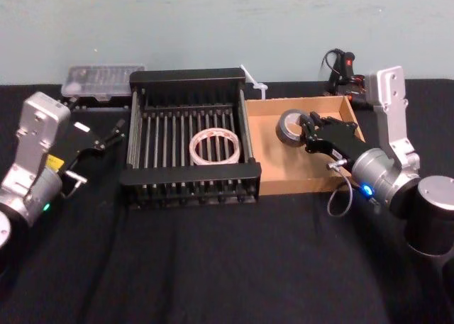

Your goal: Pick up the white tape and place it into the black box , Pick up the silver tape and place it into the brown box.

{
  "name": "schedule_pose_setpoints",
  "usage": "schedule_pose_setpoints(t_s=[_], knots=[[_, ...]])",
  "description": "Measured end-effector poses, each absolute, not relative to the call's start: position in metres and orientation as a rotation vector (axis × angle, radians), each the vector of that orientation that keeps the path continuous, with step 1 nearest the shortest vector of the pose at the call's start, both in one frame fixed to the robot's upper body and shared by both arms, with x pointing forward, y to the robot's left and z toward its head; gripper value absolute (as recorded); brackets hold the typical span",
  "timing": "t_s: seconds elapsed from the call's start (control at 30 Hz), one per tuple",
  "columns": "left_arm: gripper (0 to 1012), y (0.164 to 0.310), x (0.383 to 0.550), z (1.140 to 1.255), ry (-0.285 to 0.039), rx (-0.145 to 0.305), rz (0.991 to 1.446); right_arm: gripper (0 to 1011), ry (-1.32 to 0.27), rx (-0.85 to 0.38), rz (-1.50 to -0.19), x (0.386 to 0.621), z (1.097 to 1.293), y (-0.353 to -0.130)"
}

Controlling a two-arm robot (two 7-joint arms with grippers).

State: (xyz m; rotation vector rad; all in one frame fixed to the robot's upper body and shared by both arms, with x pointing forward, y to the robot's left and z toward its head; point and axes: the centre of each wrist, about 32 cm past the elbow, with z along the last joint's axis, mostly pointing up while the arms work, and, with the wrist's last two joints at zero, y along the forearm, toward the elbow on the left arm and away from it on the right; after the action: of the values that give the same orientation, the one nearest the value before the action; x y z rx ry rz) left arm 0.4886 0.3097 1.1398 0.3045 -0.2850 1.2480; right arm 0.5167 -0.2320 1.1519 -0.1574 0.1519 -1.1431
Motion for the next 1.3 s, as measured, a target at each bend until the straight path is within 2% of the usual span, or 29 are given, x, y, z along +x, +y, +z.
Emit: schedule_pose_setpoints(t_s=[0.5, 1.3], knots=[[1001, 0.31, 0.489, 1.14, -0.285, 0.304, 1.248, 166, 0.176, -0.202, -1.165, 0.534, 1.142, -0.232], [1002, 0.31, 0.489, 1.14, -0.285, 0.305, 1.248, 166, 0.18, -0.22, -1.177, 0.537, 1.14, -0.235]])
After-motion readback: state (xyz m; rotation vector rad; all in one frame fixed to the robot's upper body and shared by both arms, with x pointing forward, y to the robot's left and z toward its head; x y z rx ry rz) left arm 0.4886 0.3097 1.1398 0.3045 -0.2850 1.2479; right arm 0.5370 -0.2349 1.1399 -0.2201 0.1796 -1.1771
